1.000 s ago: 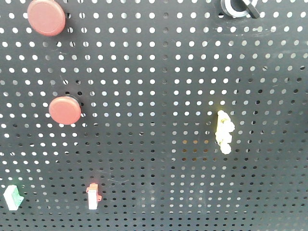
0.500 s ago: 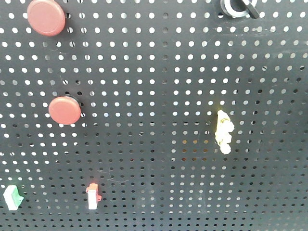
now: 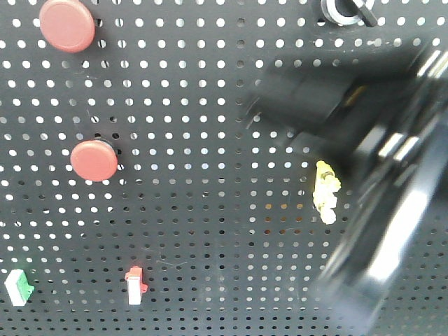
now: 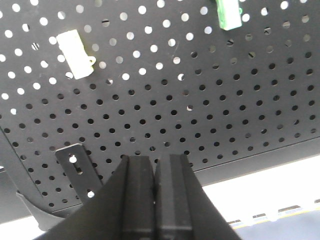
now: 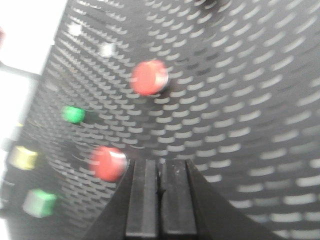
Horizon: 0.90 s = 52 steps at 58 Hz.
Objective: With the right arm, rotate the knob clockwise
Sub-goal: 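Align the open right gripper over the knob and close on it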
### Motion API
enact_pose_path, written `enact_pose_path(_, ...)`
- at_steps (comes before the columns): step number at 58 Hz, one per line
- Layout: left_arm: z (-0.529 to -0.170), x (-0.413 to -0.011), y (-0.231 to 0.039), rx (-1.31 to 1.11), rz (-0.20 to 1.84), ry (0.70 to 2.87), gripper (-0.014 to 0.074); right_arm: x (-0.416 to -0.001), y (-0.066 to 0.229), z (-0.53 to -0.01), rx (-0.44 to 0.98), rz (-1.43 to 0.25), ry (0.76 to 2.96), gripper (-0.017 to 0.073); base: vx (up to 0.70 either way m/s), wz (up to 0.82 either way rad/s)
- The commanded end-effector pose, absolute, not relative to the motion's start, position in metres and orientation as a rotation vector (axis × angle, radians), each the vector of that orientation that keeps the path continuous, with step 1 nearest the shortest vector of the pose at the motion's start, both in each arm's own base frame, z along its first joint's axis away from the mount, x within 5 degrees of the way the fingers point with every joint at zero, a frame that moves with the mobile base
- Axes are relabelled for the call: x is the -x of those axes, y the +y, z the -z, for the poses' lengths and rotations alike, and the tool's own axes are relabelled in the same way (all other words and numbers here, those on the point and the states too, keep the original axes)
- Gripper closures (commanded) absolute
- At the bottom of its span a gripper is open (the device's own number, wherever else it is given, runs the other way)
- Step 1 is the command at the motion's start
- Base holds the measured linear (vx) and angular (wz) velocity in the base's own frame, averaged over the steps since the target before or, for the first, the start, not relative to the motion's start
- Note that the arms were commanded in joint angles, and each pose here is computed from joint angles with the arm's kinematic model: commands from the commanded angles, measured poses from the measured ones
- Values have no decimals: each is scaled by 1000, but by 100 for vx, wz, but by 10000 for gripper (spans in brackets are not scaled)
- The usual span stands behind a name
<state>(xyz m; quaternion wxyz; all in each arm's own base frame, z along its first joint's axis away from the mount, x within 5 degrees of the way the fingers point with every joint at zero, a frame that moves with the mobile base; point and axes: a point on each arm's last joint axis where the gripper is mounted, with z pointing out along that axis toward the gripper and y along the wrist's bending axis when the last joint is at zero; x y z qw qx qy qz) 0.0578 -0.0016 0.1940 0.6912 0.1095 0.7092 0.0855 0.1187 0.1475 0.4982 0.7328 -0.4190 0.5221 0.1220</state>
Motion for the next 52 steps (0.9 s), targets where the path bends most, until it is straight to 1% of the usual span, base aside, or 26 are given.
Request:
enact_pose_path(1,-195,-59,-3,-240,-178,1529,600,-114,134,-524,900,-160,1084,567,0,0)
enact_pose_path(8,-195,-59,-3,-240,-178,1529,600,-124,127,-533,909,21,1170,567,0,0)
enact_pose_path(15,-195,-59,-3,-240,-178,1529,600,-134,125,-536,908,143,1241,567,0,0)
enact_pose_path(24,-195,-59,-3,-240,-178,1529,600,-131,136,-535,980,230,1215,567,0,0)
enact_pose_path(29,-195,-59,-3,-240,-178,1529,600,-128,139,-535,1001,342,1192,567,0,0)
enact_pose_path(33,-195,-59,-3,-240,-178,1529,600,-126,140,-536,975,442,1181,567,0,0)
enact_pose_path(38,-195,-59,-3,-240,-178,1529,600,-123,140,-540,904,548,1176,567,0,0)
enact_pose_path(42,-195,-59,-3,-240,-178,1529,600,-120,140,-543,863,584,1158,565,0,0)
enact_pose_path(52,-195,-59,-3,-240,-178,1529,600,-118,145,-544,858,583,1135,540,0,0)
